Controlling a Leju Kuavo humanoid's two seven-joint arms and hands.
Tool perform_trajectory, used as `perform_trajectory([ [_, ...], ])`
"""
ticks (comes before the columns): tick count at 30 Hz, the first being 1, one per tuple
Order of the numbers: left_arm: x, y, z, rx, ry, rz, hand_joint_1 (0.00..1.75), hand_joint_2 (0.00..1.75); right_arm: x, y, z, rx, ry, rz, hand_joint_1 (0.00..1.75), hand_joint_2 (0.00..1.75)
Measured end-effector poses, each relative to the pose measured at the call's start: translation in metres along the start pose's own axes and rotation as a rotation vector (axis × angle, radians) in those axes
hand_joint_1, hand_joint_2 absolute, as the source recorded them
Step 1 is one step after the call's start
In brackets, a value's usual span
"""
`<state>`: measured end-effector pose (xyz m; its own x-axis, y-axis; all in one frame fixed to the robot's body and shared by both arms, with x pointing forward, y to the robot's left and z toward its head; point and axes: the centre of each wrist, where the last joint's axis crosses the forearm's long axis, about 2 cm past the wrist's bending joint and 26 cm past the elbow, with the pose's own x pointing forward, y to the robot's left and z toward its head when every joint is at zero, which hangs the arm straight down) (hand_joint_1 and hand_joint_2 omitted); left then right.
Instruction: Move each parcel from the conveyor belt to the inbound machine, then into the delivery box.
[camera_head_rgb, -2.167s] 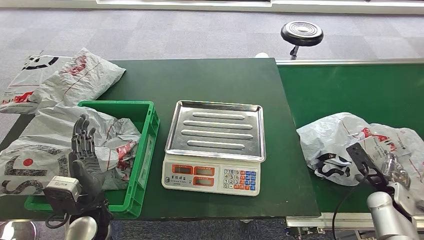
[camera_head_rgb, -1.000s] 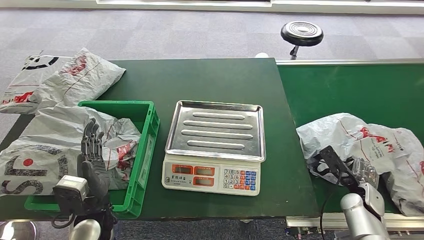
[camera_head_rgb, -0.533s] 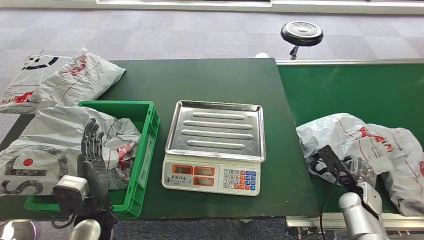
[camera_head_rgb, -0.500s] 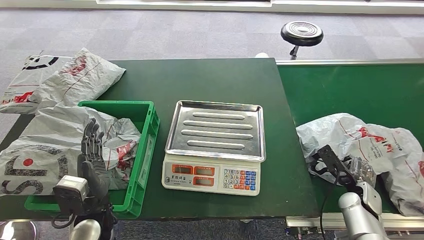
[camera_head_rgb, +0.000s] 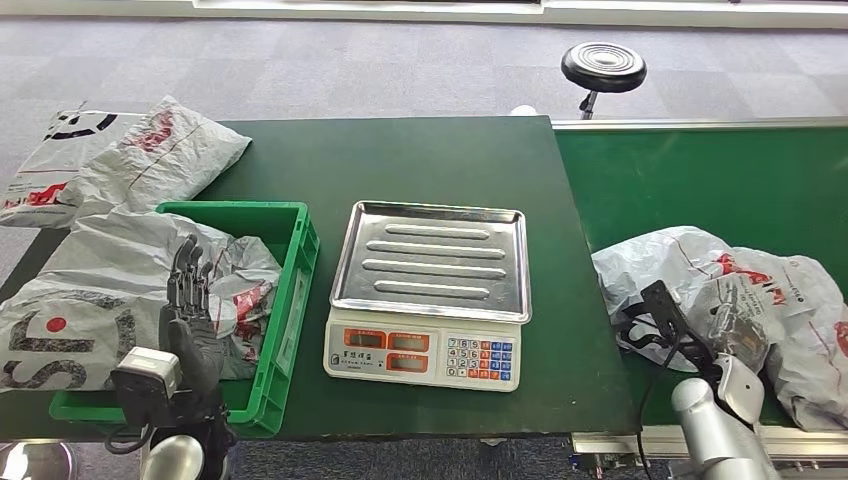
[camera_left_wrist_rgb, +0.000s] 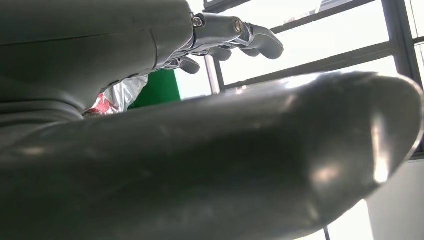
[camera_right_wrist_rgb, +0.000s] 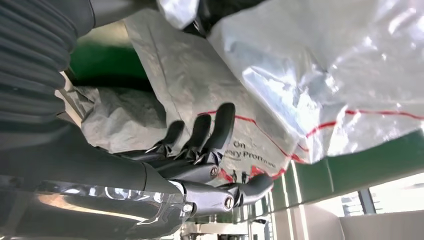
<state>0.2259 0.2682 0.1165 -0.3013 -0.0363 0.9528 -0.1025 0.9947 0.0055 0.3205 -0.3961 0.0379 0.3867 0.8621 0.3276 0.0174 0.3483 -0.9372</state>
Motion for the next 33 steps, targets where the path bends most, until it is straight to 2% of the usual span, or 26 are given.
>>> perform_trajectory([
  [9,-0.001,-0.006,-0.005,-0.021,0.010,-0.011,0.00,0.00,0.033,-0.007,-0.014,-0.056,-0.078,-0.003,0.00,1.75],
  [17,-0.003,-0.011,-0.004,-0.044,0.018,-0.018,0.00,0.00,0.049,-0.004,-0.014,-0.024,-0.111,-0.004,0.00,1.75],
  [24,-0.005,-0.016,-0.002,-0.076,0.031,-0.005,0.00,0.00,0.056,0.004,-0.014,0.162,-0.032,0.021,0.00,1.75],
  [29,-0.007,-0.019,-0.003,-0.105,0.052,0.007,0.00,0.00,0.052,0.015,-0.008,0.352,0.048,0.025,0.00,1.75],
  [33,-0.008,-0.021,-0.003,-0.116,0.058,0.008,0.00,0.00,0.049,0.019,-0.005,0.389,0.060,0.023,0.00,1.75],
])
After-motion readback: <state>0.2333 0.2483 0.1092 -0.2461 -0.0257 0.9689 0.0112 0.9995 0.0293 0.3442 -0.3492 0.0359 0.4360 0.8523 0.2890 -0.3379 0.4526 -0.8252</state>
